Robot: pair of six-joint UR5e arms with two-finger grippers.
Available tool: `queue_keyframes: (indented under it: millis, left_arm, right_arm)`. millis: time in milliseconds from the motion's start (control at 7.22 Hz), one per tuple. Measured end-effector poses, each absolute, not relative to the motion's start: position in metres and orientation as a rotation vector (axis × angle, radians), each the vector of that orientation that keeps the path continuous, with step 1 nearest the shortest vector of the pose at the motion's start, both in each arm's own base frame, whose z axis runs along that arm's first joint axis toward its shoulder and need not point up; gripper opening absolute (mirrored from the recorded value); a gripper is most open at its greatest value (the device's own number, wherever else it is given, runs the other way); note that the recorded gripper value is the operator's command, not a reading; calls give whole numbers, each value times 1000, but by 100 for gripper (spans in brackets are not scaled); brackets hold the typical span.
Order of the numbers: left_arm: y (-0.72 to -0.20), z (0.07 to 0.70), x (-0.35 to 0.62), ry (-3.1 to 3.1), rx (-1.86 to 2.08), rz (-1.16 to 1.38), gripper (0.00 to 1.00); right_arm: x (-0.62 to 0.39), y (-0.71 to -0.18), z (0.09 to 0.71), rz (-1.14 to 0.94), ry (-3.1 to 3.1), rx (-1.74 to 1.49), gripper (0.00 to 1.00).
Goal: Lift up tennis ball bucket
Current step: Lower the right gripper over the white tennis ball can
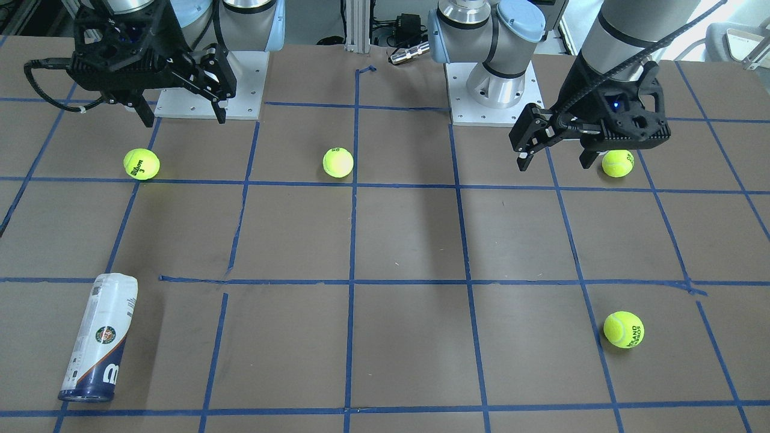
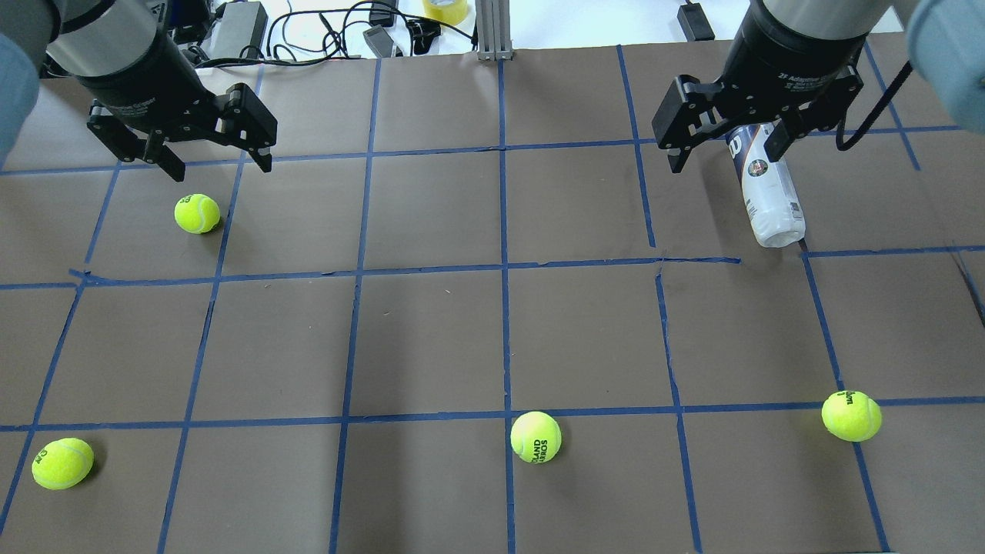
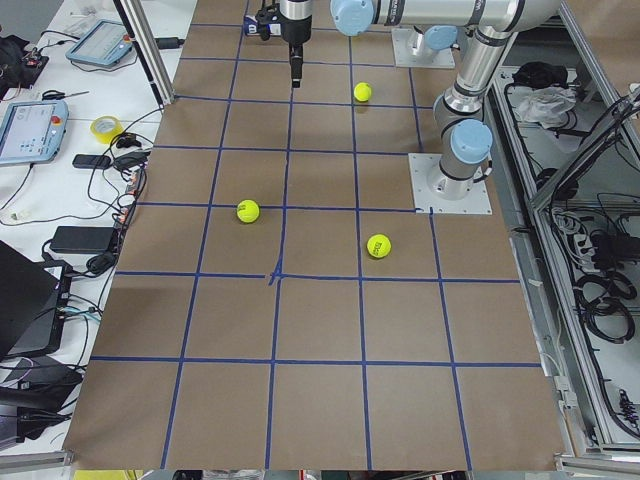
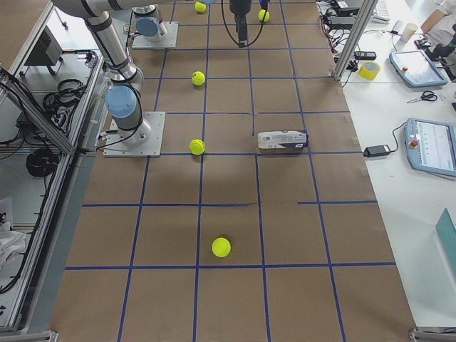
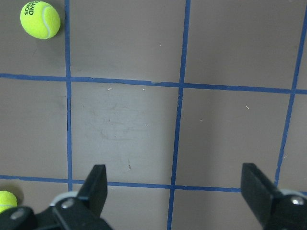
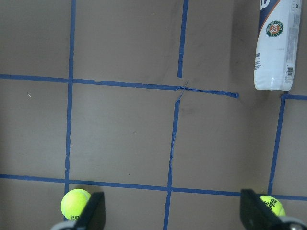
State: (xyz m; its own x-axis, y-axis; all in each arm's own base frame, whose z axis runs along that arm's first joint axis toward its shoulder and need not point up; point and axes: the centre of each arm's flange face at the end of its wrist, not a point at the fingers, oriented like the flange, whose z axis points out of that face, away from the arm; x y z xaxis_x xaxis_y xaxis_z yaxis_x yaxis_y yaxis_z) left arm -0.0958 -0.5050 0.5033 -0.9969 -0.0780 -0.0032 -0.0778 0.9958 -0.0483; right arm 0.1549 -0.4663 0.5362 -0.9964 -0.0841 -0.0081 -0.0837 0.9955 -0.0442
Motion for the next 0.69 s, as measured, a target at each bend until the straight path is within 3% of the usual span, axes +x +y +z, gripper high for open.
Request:
queue_keyframes:
  millis: [692]
  left_arm:
    - [-504, 503, -97, 3132, -126, -67, 100]
  right_arm:
    - [149, -475, 525, -31, 3129, -111, 100]
